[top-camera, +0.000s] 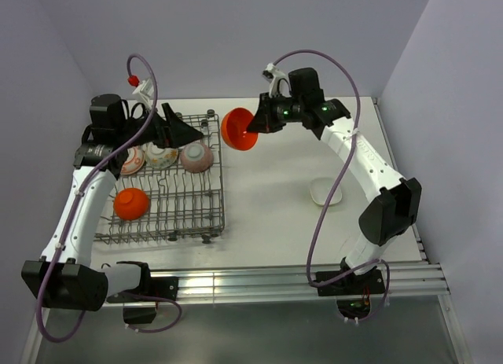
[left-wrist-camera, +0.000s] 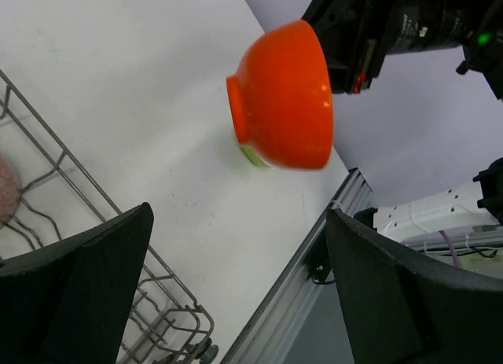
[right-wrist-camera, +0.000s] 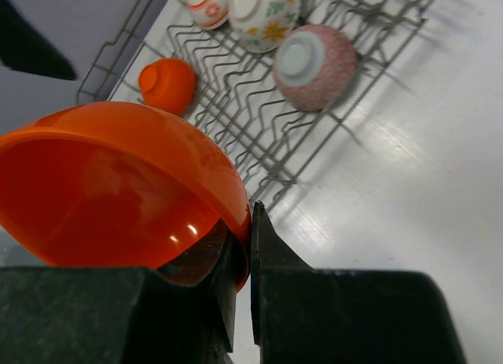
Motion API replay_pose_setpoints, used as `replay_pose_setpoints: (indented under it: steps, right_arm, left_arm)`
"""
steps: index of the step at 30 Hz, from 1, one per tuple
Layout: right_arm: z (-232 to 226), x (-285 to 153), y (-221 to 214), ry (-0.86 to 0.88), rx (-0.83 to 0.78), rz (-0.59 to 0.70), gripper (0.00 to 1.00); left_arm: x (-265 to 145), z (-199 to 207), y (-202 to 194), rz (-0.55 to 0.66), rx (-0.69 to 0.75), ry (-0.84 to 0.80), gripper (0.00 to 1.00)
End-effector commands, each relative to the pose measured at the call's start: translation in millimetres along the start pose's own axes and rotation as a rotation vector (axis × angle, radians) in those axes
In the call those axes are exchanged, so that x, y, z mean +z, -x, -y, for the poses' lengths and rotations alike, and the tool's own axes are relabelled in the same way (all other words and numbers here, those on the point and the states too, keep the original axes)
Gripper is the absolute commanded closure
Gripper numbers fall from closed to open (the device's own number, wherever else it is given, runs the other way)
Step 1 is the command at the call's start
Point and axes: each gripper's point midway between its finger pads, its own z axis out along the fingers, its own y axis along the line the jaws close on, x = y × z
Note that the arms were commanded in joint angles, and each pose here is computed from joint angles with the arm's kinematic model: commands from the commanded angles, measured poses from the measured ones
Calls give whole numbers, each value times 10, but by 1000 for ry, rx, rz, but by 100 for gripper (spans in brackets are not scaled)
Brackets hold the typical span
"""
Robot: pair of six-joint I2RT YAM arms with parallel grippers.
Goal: Load the bowls into the dish rack
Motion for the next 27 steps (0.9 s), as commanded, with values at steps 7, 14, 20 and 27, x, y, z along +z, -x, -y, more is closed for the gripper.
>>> replay_pose_setpoints:
  steps: [7,14,20,27]
  right_arm:
    - [-683,176,108,87,-82,36,100]
    - [-885,255,22,113,-115,18,100]
    - [-949,280,58,124,-120,16,100]
    - [-1085,342,-78,176,-118,-23,100]
  left_arm:
    - [227,180,-87,-5,-38,-102,1]
    - [292,51,-424,-75,-104,-76,1]
    - [266,140,-561,-97,-159,-144,3]
    - [245,189,-574,-80,-176,-166,11]
